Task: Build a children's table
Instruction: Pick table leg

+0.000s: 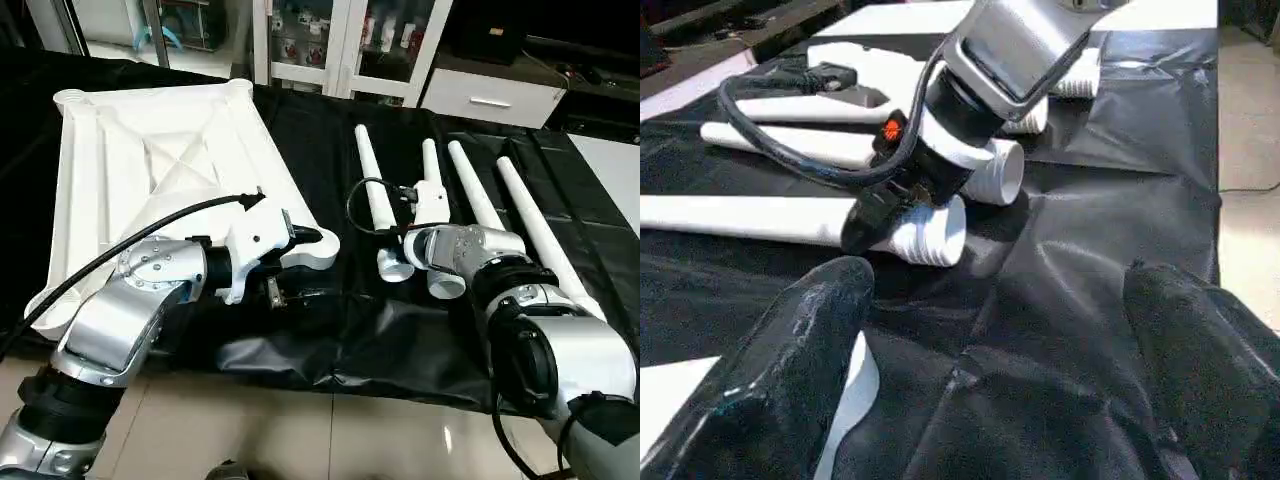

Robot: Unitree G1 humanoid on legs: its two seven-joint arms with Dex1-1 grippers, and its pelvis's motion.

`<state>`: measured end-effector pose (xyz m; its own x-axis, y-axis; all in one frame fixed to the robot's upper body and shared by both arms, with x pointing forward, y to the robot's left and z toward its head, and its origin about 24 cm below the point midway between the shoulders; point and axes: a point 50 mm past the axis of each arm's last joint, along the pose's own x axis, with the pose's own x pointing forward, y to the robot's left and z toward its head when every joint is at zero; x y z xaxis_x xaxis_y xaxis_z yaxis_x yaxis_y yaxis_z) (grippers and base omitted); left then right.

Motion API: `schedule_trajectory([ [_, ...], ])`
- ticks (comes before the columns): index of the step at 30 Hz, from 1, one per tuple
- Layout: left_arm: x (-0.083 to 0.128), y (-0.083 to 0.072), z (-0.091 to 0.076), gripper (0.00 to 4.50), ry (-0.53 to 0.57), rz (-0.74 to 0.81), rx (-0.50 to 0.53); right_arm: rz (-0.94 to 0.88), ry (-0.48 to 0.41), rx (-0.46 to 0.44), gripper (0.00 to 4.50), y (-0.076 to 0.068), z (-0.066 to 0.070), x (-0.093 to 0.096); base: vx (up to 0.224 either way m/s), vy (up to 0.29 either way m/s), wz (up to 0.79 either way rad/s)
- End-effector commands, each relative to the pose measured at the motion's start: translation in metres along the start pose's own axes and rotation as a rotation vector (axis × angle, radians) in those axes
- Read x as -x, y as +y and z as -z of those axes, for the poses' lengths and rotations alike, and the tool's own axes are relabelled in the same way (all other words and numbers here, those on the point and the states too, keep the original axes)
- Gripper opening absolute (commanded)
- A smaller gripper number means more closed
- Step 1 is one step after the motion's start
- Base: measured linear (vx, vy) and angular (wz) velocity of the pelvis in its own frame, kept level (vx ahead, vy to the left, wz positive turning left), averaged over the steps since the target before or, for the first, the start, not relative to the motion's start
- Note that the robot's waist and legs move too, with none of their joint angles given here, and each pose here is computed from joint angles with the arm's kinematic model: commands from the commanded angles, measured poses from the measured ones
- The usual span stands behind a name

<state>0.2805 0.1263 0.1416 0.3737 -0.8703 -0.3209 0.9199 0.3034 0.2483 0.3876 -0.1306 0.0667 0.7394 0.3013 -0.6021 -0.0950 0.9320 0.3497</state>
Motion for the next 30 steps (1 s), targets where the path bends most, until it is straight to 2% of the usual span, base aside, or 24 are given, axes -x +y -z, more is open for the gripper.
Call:
schedule_trajectory([
  [1, -0.002, 0.001, -0.008, 4.5, -0.022, -0.029, -0.012, -0.08, -0.144, -0.007, 1.94, 0.001, -0.025, 0.009, 0.0, 0.0, 0.0],
  [3, -0.002, 0.001, -0.008, 4.5, -0.023, -0.037, -0.01, -0.091, -0.152, -0.005, 1.93, 0.002, -0.027, 0.01, 0.0, 0.0, 0.0],
  [6, -0.005, 0.008, -0.011, 4.5, -0.063, -0.126, 0.023, -0.178, -0.223, -0.022, 1.91, 0.005, -0.037, 0.019, 0.0, 0.0, 0.0],
  [8, -0.009, 0.011, -0.014, 4.5, -0.107, -0.179, 0.051, -0.308, -0.313, -0.037, 1.91, 0.01, -0.044, 0.031, 0.0, 0.0, 0.0],
  [9, -0.009, 0.011, -0.014, 4.5, -0.107, -0.179, 0.051, -0.308, -0.313, -0.037, 1.91, 0.01, -0.044, 0.031, 0.0, 0.0, 0.0],
  [10, -0.012, 0.012, -0.019, 4.5, -0.152, -0.204, 0.077, -0.451, -0.385, -0.027, 1.91, 0.016, -0.044, 0.044, 0.0, 0.0, 0.0],
  [11, -0.013, 0.014, -0.025, 4.5, -0.194, -0.219, 0.102, -0.528, -0.417, -0.005, 1.91, 0.017, -0.042, 0.053, 0.0, 0.0, 0.0],
  [12, -0.013, 0.014, -0.025, 4.5, -0.197, -0.221, 0.103, -0.532, -0.418, -0.003, 1.91, 0.017, -0.041, 0.053, 0.0, 0.0, 0.0],
  [16, -0.005, 0.032, -0.046, 4.5, -0.371, -0.294, 0.235, -0.726, -0.407, 0.081, 1.9, 0.01, -0.021, 0.08, 0.0, 0.0, 0.0],
  [17, -0.005, 0.032, -0.046, 4.5, -0.371, -0.294, 0.235, -0.726, -0.407, 0.081, 1.89, 0.01, -0.021, 0.08, 0.0, 0.0, 0.0],
  [20, 0.003, 0.05, -0.067, 4.5, -0.537, -0.347, 0.398, -0.803, -0.378, 0.102, 1.89, 0.006, -0.009, 0.097, 0.0, 0.0, 0.0],
  [21, 0.003, 0.052, -0.068, 4.5, -0.552, -0.35, 0.419, -0.812, -0.378, 0.103, 1.89, 0.006, -0.009, 0.098, 0.0, 0.0, 0.0],
  [22, 0.004, 0.059, -0.075, 4.5, -0.6, -0.353, 0.512, -0.858, -0.376, 0.105, 1.89, 0.008, -0.007, 0.106, 0.0, 0.0, 0.0],
  [23, 0.004, 0.063, -0.077, 4.5, -0.614, -0.347, 0.562, -0.886, -0.376, 0.105, 1.89, 0.009, -0.006, 0.111, 0.0, 0.0, 0.0],
  [24, 0.004, 0.063, -0.077, 4.5, -0.615, -0.346, 0.57, -0.891, -0.376, 0.105, 1.89, 0.01, -0.006, 0.111, 0.0, 0.0, 0.0],
  [25, 0.002, 0.068, -0.077, 4.5, -0.626, -0.337, 0.635, -0.936, -0.378, 0.103, 1.89, 0.012, -0.005, 0.118, 0.0, 0.0, 0.0],
  [27, 0.001, 0.07, -0.078, 4.5, -0.64, -0.325, 0.682, -0.958, -0.38, 0.098, 1.89, 0.012, -0.005, 0.121, 0.0, 0.0, 0.0],
  [28, -0.001, 0.072, -0.081, 4.5, -0.664, -0.293, 0.752, -0.99, -0.379, 0.09, 1.89, 0.013, -0.004, 0.126, 0.0, 0.0, 0.0],
  [30, -0.002, 0.071, -0.083, 4.5, -0.664, -0.273, 0.769, -1.001, -0.376, 0.092, 1.89, 0.013, -0.003, 0.128, 0.0, 0.0, 0.0],
])
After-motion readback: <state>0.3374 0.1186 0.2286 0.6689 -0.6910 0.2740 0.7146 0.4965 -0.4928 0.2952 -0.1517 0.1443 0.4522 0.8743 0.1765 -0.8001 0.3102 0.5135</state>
